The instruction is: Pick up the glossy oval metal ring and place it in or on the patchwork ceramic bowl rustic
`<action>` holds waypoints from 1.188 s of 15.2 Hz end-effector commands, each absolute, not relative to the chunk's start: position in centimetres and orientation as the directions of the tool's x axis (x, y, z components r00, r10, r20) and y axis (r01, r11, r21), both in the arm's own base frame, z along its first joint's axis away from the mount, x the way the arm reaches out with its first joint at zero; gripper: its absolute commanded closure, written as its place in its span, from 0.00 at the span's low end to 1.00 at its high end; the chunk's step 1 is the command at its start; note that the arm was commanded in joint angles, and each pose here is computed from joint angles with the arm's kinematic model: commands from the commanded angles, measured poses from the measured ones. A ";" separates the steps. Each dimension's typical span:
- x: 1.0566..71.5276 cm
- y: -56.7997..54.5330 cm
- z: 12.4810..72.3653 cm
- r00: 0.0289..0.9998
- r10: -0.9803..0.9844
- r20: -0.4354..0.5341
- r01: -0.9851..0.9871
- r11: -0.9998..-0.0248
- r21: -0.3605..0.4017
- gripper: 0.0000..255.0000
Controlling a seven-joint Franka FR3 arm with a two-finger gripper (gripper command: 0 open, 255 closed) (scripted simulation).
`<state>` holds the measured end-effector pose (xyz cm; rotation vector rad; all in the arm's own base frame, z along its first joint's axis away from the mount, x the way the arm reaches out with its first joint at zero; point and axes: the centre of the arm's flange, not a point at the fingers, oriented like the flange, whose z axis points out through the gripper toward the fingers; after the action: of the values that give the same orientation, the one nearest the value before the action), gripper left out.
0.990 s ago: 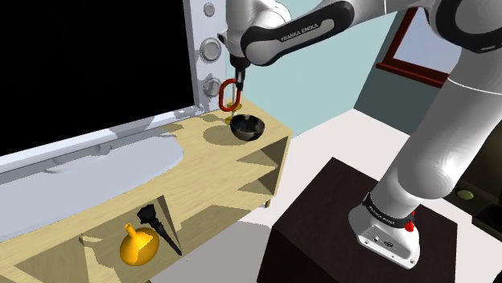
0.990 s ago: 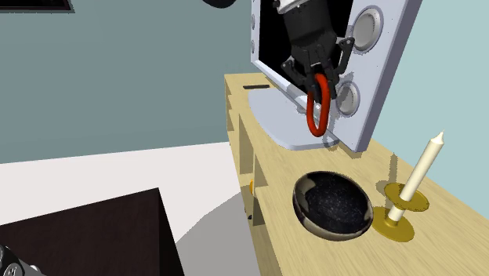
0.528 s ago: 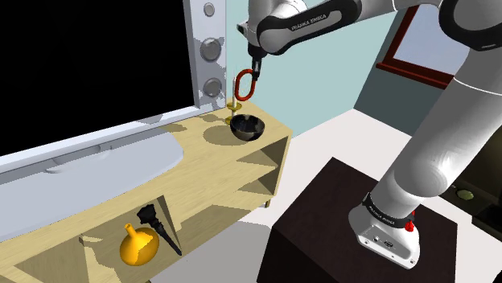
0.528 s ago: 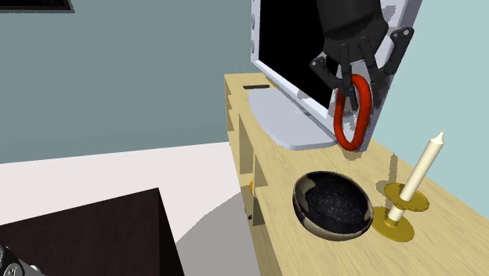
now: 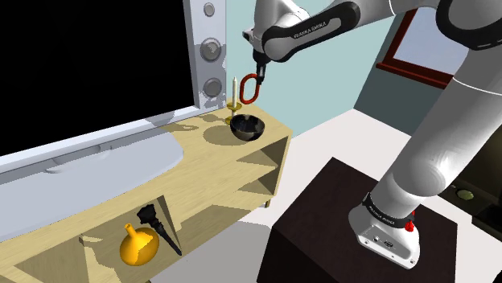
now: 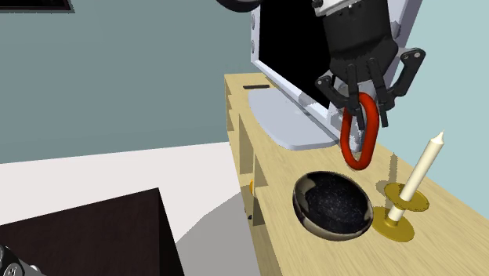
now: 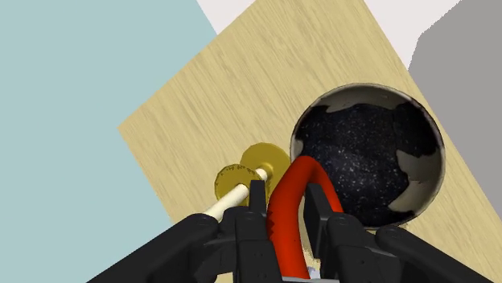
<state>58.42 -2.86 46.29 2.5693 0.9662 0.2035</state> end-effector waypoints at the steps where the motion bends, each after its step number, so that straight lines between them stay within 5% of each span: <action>1: 58.4 -2.9 45.2 0.752 0.659 0.000 0.603 -0.688 0.404 1.00; 18: 58.4 -2.9 37.6 0.752 0.659 0.000 0.603 -0.688 0.404 1.00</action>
<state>58.40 -2.92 37.67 2.5694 0.9664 0.2034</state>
